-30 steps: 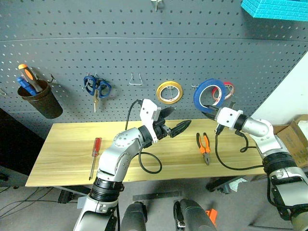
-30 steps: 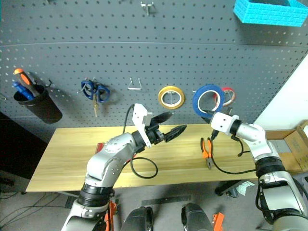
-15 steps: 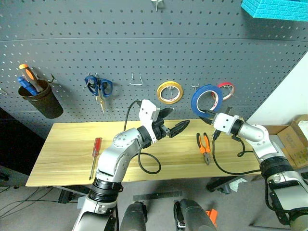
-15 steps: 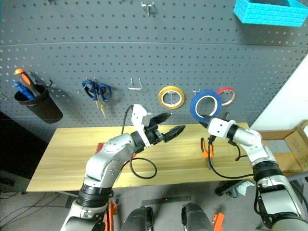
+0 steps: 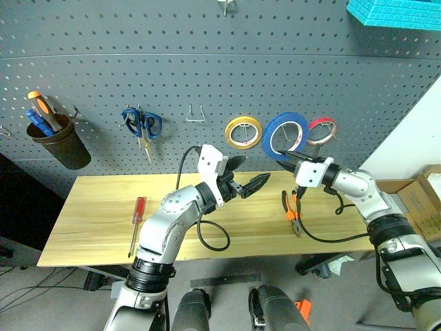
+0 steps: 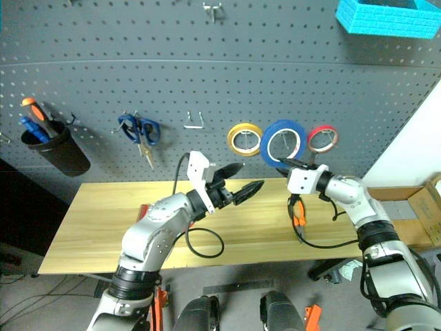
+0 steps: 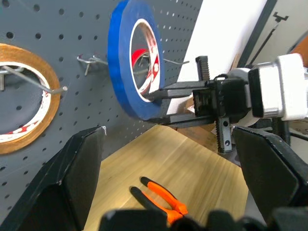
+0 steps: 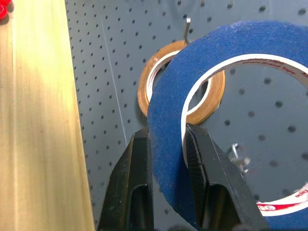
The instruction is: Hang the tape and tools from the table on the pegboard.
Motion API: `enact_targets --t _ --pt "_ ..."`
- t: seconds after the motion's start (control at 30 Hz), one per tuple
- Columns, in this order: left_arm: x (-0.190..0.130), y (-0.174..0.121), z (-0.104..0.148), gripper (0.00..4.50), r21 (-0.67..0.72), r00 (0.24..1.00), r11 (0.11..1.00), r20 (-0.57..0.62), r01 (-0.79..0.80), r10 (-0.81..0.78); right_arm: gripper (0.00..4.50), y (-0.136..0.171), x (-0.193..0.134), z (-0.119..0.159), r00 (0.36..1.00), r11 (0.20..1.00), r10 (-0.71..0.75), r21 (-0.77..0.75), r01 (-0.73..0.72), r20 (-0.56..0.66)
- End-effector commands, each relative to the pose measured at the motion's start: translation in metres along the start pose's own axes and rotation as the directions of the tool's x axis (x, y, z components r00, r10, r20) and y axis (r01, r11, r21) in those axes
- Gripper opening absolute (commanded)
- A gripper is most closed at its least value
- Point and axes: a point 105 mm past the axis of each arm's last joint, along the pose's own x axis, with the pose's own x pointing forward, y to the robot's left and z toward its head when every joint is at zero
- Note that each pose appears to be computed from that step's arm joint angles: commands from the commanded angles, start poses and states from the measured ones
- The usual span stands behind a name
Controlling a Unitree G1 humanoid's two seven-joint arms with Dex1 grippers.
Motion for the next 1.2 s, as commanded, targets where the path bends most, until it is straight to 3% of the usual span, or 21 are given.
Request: enact_targets --t 0.03,0.4,0.43,0.63,0.77,0.93,1.07,1.2 --pt "0.0 -0.01 0.014 4.5 0.035 0.999 0.999 0.044 0.029 -0.03 0.43 -0.015 0.003 0.002 0.999 0.999 -0.034 -0.017 0.034 0.007" --pt "-0.001 -0.01 0.014 4.5 0.038 0.999 0.999 0.039 0.031 -0.033 0.43 -0.006 0.002 -0.033 0.987 0.997 0.036 0.074 -0.024 -0.155" --pt "-0.001 -0.01 0.013 4.5 0.038 0.999 0.999 0.039 0.032 -0.033 1.15 -0.007 0.001 -0.035 0.986 0.997 0.03 0.081 -0.017 -0.162" --pt "-0.003 -0.013 0.012 4.5 0.031 0.999 0.999 0.034 0.033 -0.035 3.06 0.0 -0.007 -0.04 0.983 0.993 0.016 0.12 0.006 -0.185" --pt "-0.005 -0.017 0.002 4.5 0.014 0.999 0.999 0.001 0.043 -0.043 4.46 0.021 -0.026 -0.047 0.973 0.981 0.012 0.189 0.033 -0.231" --pt "-0.013 -0.023 -0.027 4.5 -0.03 0.996 0.998 -0.071 0.053 -0.055 4.46 0.058 -0.064 -0.044 0.937 0.925 -0.011 0.351 0.142 -0.349" --pt "-0.022 -0.033 -0.049 4.5 -0.037 0.987 0.996 -0.136 0.076 -0.081 4.46 0.093 -0.085 -0.032 0.891 0.825 0.09 0.535 0.183 -0.444" --pt "-0.027 -0.039 -0.067 4.5 -0.05 0.979 0.996 -0.186 0.072 -0.08 4.46 0.097 -0.079 -0.03 0.844 0.677 0.134 0.669 0.305 -0.52"
